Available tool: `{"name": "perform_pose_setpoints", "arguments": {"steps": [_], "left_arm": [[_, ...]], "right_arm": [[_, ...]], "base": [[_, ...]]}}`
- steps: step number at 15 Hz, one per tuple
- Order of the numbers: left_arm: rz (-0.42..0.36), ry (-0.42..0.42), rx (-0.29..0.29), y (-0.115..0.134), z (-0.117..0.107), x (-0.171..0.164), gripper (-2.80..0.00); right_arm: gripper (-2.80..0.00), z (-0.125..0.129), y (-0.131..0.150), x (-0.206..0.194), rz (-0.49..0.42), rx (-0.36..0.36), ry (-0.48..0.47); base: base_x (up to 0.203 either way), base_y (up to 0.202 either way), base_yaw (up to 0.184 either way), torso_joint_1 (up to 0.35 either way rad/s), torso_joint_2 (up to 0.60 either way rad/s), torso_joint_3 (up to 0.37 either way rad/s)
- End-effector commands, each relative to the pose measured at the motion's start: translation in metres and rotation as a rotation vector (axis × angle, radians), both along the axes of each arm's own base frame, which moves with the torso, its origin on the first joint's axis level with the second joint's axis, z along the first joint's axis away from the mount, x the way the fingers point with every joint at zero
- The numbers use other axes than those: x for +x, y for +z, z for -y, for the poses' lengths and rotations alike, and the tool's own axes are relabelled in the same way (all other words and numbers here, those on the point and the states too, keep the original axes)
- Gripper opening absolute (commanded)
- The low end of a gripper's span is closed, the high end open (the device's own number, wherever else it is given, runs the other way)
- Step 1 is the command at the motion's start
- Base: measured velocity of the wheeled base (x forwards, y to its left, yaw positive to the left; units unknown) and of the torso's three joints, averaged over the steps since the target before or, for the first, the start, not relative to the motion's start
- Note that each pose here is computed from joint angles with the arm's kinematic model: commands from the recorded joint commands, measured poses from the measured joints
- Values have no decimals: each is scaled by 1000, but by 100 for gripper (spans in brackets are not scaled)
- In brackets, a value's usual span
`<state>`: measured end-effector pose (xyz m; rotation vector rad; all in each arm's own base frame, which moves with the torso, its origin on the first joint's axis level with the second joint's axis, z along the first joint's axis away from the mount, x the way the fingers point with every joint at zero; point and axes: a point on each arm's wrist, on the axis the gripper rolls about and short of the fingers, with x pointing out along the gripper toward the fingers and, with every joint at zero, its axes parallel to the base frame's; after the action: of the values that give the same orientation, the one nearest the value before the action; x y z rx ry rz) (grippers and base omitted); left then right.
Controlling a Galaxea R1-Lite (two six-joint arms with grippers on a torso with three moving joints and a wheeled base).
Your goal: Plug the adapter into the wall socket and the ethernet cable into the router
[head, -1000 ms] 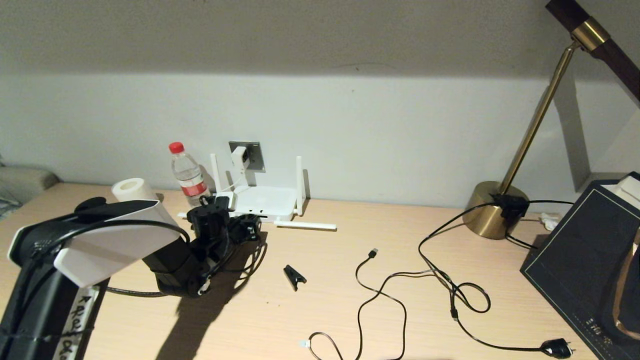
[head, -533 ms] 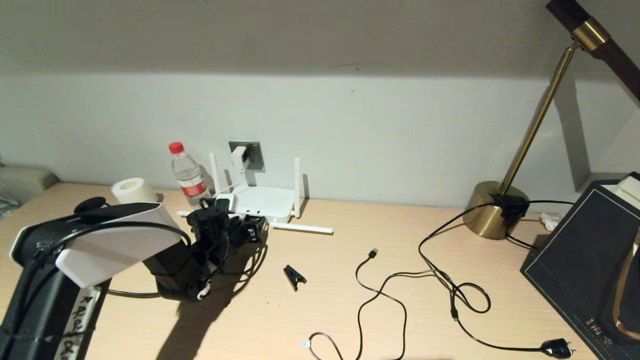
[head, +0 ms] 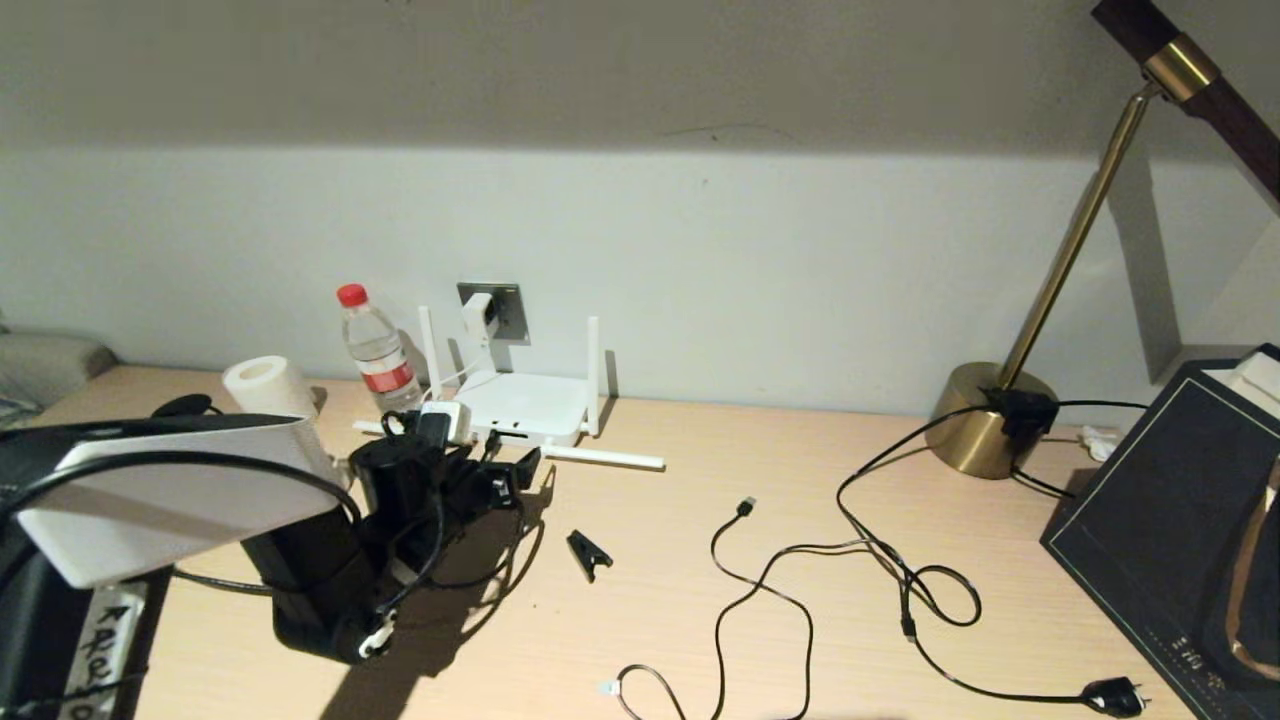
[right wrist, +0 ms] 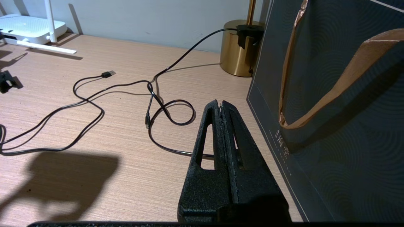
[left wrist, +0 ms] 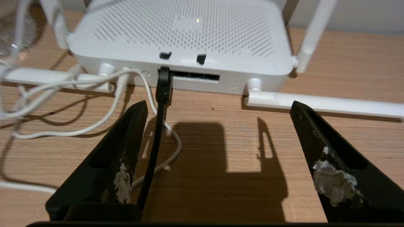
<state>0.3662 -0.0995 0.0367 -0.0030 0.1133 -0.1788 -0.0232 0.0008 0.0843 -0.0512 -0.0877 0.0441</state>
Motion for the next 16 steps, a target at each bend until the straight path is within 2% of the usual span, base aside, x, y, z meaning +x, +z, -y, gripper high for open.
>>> {"name": "perform_pose_setpoints", "arguments": {"steps": [1,2,3,6,8,9,11,13,14,16], "left_arm": [[85,-15,-23,36,-1,-24,0],[130,-14,-35,54,-3,-32,0],[175,-13,-47,73,-5,-41,-280],[270,7,-47,132,-20,-74,-280],[323,30,-50,184,-35,-102,-280],[318,37,-44,209,-42,-122,-280],[220,30,-15,229,-55,-171,-280],[107,-20,13,219,-68,-228,-280],[27,-50,30,200,-74,-256,-280],[-155,-85,68,140,-84,-303,-280]], "right_arm": [[-280,0,-10,3,-36,-1,1],[-280,0,-10,3,-36,-1,1],[-280,0,-10,3,-36,-1,1],[-280,0,-10,3,-36,-1,1],[-280,0,-10,3,-36,-1,1],[-280,0,-10,3,-36,-1,1],[-280,0,-10,3,-36,-1,1],[-280,0,-10,3,-36,-1,1],[-280,0,-10,3,-36,-1,1],[-280,0,-10,3,-36,-1,1]], "base": [[0,0,0,0,0,0],[0,0,0,0,0,0],[0,0,0,0,0,0],[0,0,0,0,0,0],[0,0,0,0,0,0],[0,0,0,0,0,0],[0,0,0,0,0,0],[0,0,0,0,0,0],[0,0,0,0,0,0],[0,0,0,0,0,0]]}}
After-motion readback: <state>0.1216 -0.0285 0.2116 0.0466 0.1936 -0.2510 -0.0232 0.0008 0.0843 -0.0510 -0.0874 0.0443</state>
